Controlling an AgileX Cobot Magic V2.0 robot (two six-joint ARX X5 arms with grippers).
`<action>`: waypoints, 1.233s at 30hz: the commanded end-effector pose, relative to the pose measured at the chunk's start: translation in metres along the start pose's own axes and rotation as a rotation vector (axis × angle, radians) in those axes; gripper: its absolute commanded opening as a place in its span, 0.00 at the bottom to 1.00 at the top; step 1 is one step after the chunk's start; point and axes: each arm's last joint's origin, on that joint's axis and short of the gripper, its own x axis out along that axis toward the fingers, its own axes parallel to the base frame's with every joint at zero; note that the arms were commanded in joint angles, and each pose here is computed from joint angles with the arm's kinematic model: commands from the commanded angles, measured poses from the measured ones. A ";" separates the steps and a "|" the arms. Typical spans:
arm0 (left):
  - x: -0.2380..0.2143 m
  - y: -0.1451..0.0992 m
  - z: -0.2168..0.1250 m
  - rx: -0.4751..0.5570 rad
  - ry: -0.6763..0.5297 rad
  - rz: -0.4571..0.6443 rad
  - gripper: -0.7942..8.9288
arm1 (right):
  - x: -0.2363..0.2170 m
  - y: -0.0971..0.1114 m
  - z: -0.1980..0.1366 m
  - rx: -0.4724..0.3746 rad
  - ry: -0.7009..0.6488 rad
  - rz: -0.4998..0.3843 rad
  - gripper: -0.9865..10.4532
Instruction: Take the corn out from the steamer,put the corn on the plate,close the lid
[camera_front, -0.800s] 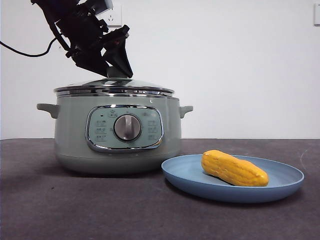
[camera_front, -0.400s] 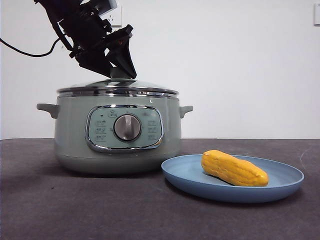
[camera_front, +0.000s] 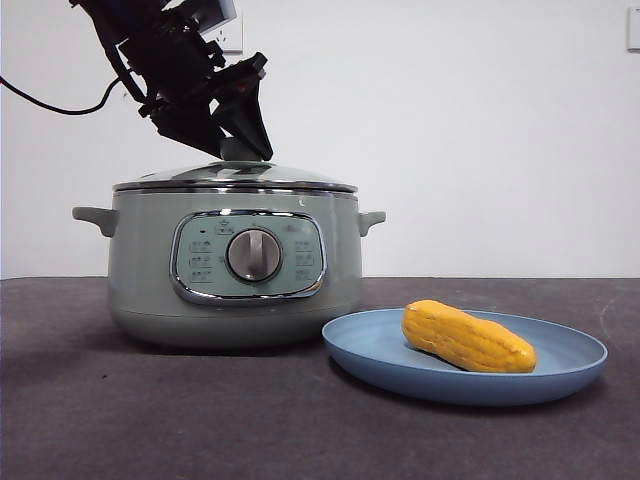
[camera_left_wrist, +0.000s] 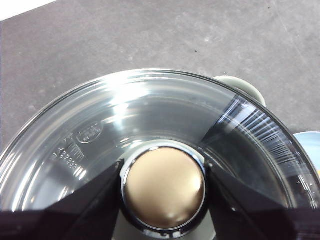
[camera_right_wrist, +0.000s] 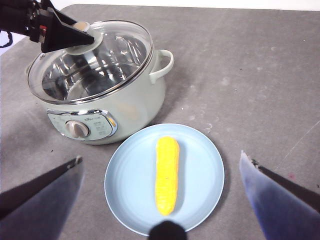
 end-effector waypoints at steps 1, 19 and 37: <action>0.004 -0.001 -0.002 0.012 0.019 -0.006 0.07 | 0.002 0.000 -0.002 0.010 0.002 0.000 0.61; 0.014 0.001 -0.013 -0.014 0.097 -0.017 0.62 | 0.002 0.000 -0.002 0.010 0.003 0.003 0.61; -0.076 -0.014 0.019 0.023 -0.076 0.009 0.62 | 0.002 0.000 -0.002 0.009 0.003 0.003 0.61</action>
